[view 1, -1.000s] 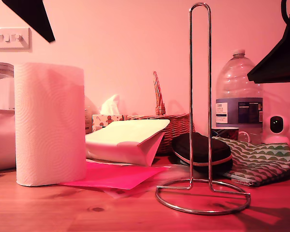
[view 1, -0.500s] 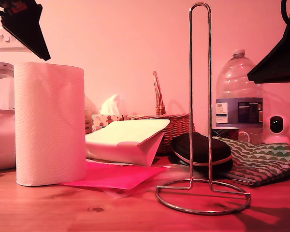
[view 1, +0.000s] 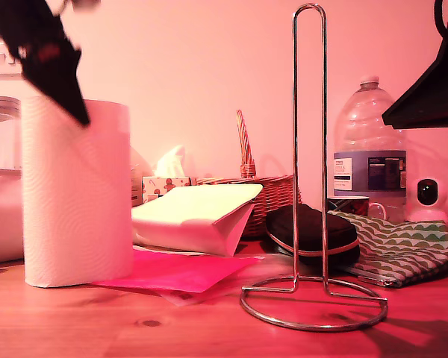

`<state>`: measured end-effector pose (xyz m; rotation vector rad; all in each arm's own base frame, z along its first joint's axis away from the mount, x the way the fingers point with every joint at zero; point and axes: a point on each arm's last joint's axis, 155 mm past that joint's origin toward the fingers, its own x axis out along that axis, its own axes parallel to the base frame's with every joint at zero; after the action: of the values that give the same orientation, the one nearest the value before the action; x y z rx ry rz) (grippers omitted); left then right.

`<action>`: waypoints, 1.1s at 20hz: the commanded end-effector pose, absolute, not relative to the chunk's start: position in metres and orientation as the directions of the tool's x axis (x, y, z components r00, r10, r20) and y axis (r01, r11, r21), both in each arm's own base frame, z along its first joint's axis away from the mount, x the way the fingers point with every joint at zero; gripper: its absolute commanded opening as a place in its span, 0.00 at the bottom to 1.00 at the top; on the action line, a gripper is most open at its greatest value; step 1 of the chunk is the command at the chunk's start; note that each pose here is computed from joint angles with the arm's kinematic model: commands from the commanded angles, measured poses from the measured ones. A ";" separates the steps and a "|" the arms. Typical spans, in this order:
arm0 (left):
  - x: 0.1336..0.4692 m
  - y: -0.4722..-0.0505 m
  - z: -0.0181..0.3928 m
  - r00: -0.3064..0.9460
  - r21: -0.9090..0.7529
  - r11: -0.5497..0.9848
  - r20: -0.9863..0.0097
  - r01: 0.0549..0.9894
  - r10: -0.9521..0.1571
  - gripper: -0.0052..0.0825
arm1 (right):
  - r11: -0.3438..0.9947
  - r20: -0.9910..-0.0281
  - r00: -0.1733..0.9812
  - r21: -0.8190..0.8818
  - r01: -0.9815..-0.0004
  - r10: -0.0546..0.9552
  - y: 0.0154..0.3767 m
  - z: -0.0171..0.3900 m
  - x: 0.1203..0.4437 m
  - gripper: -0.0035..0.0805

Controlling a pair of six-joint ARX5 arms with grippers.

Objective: Insert the paper towel roll into the metallic stand.

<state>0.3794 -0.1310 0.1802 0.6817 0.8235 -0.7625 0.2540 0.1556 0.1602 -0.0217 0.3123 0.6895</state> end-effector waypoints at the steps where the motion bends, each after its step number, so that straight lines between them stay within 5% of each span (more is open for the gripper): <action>1: 0.382 -0.128 0.176 0.449 0.224 0.554 -0.838 0.802 -0.310 0.66 | 0.764 -0.295 0.717 0.081 -0.640 0.631 0.158 0.156 0.252 0.17; 4: 0.387 -0.130 0.191 0.474 0.239 0.562 -0.821 0.792 -0.319 0.56 | 0.765 -0.295 0.717 0.081 -0.639 0.631 0.158 0.156 0.252 0.17; 8: 0.384 -0.136 0.197 0.466 0.215 0.572 -0.818 0.792 -0.338 0.26 | 0.765 -0.295 0.718 0.081 -0.639 0.631 0.158 0.156 0.252 0.17; 12: 0.381 -0.135 0.195 0.451 0.190 0.587 -0.826 0.787 -0.337 0.12 | 0.765 -0.295 0.718 0.081 -0.639 0.631 0.158 0.156 0.252 0.17; 16: 0.364 -0.137 0.187 0.383 0.125 0.576 -0.855 0.807 -0.350 0.14 | 0.765 -0.295 0.718 0.082 -0.639 0.631 0.158 0.156 0.252 0.17; 20: 0.364 -0.137 0.186 0.379 0.110 0.592 -0.856 0.798 -0.352 0.47 | 0.765 -0.295 0.717 0.082 -0.639 0.631 0.158 0.156 0.252 0.17; 22: 0.364 -0.137 0.186 0.381 0.110 0.594 -0.855 0.797 -0.352 0.49 | 0.765 -0.295 0.717 0.082 -0.639 0.631 0.158 0.156 0.252 0.17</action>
<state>0.3652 -0.1368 0.1978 0.5781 0.8741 -0.7790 0.2540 0.1557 0.1602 -0.0216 0.3123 0.6899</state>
